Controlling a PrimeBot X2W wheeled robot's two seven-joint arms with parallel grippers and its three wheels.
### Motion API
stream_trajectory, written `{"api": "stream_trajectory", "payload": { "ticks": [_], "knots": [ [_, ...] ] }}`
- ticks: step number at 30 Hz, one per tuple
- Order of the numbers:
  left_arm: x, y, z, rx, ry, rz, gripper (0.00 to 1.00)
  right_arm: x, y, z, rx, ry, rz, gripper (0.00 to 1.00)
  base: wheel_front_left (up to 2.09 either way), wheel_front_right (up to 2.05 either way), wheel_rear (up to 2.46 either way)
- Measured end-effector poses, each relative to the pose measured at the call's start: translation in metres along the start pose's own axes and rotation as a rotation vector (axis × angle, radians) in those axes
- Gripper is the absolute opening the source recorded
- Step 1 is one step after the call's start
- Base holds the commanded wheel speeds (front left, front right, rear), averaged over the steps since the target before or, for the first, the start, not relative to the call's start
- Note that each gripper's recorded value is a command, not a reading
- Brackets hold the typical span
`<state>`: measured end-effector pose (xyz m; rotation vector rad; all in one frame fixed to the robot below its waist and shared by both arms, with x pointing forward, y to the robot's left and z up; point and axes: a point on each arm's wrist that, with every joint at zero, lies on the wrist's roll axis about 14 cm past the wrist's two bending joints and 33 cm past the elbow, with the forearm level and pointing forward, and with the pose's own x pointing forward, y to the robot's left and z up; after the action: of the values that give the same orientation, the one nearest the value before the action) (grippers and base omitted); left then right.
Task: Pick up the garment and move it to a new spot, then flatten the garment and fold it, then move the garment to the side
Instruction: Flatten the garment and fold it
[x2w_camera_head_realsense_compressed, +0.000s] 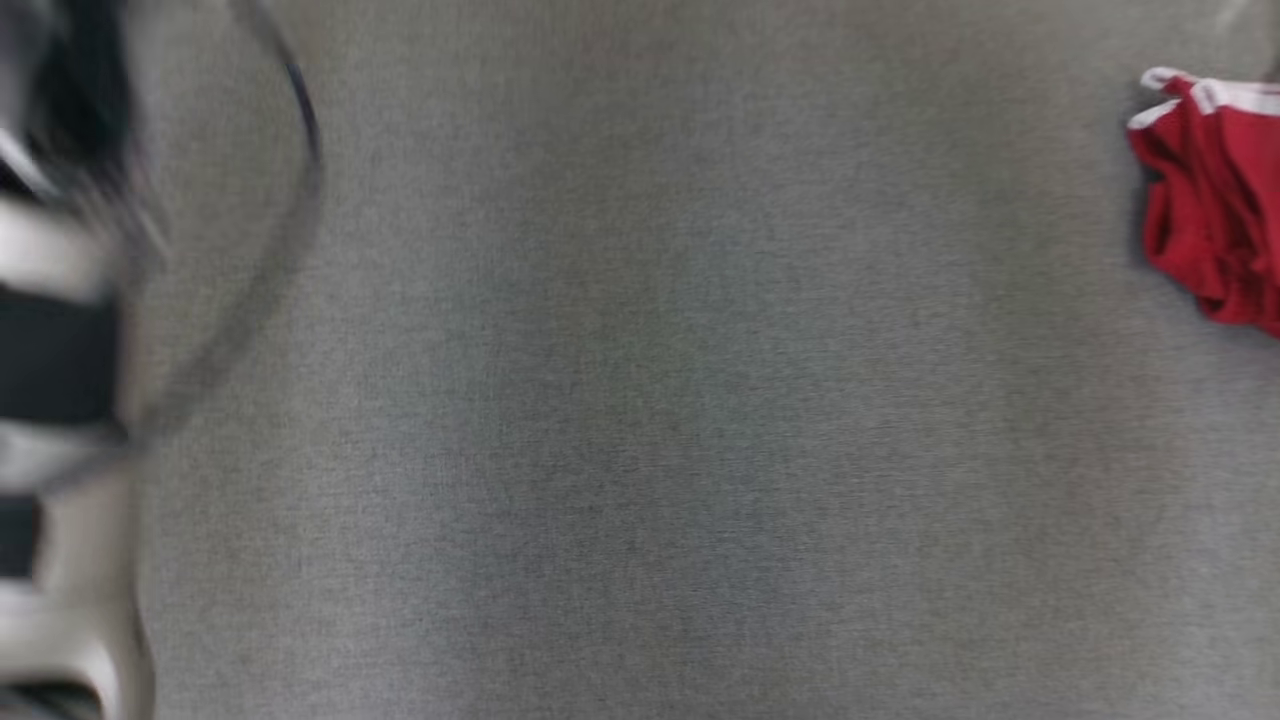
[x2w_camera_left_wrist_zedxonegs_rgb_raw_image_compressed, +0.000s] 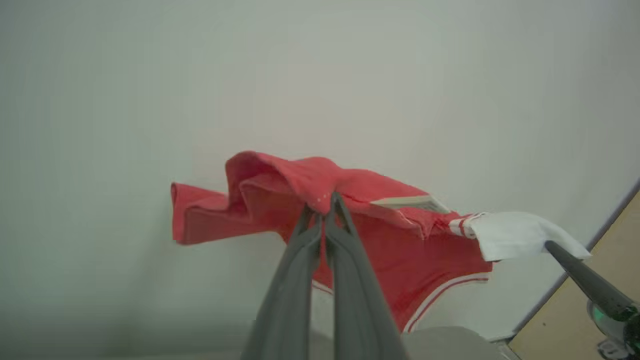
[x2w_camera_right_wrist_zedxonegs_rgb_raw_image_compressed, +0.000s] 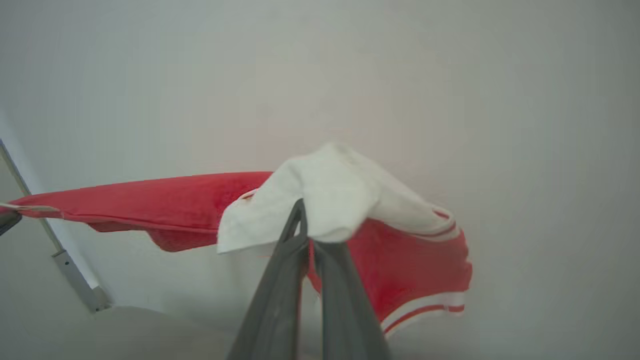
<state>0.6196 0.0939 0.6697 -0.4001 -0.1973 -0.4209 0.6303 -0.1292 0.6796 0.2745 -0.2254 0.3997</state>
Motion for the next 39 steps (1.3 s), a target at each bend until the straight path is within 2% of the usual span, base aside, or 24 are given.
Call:
{"api": "stream_trajectory", "payload": {
  "ticks": [2,4,8,13,16,22,27,35,39],
  "knots": [
    [-0.035,0.028,-0.073,0.011,0.193,0.065,0.0,-0.028,-0.008,-0.074,0.057,0.145,-0.038,0.0,0.0,0.0,0.0],
    [-0.076,0.053,-0.12,-0.002,0.32,0.144,0.0,-0.059,-0.011,-0.118,0.091,0.232,-0.074,0.0,0.0,0.0,0.0],
    [-0.135,0.075,-0.163,0.046,0.462,0.22,0.0,-0.101,-0.018,-0.149,0.115,0.288,-0.13,0.0,0.0,0.0,0.0],
    [-0.175,0.064,-0.182,0.069,0.525,0.221,0.0,-0.176,-0.02,-0.187,0.123,0.44,-0.187,0.0,0.0,0.0,0.0],
    [-0.195,0.054,-0.188,0.077,0.552,0.213,0.0,-0.208,-0.022,-0.191,0.125,0.477,-0.22,0.0,0.0,0.0,0.0],
    [-0.229,0.037,-0.195,0.104,0.596,0.193,0.0,-0.237,-0.02,-0.18,0.164,0.466,-0.261,0.0,0.0,0.0,0.0],
    [-0.268,0.024,-0.197,0.126,0.623,0.204,0.0,-0.294,0.001,-0.195,0.255,0.54,-0.302,0.0,0.0,0.0,0.0],
    [-0.332,0.005,-0.21,0.126,0.707,0.229,0.0,-0.355,0.019,-0.202,0.276,0.629,-0.337,0.0,0.0,0.0,0.0],
    [-0.346,0.001,-0.207,0.137,0.707,0.24,0.0,-0.381,0.026,-0.206,0.301,0.676,-0.362,0.0,0.0,0.0,0.0]
  ]
}}
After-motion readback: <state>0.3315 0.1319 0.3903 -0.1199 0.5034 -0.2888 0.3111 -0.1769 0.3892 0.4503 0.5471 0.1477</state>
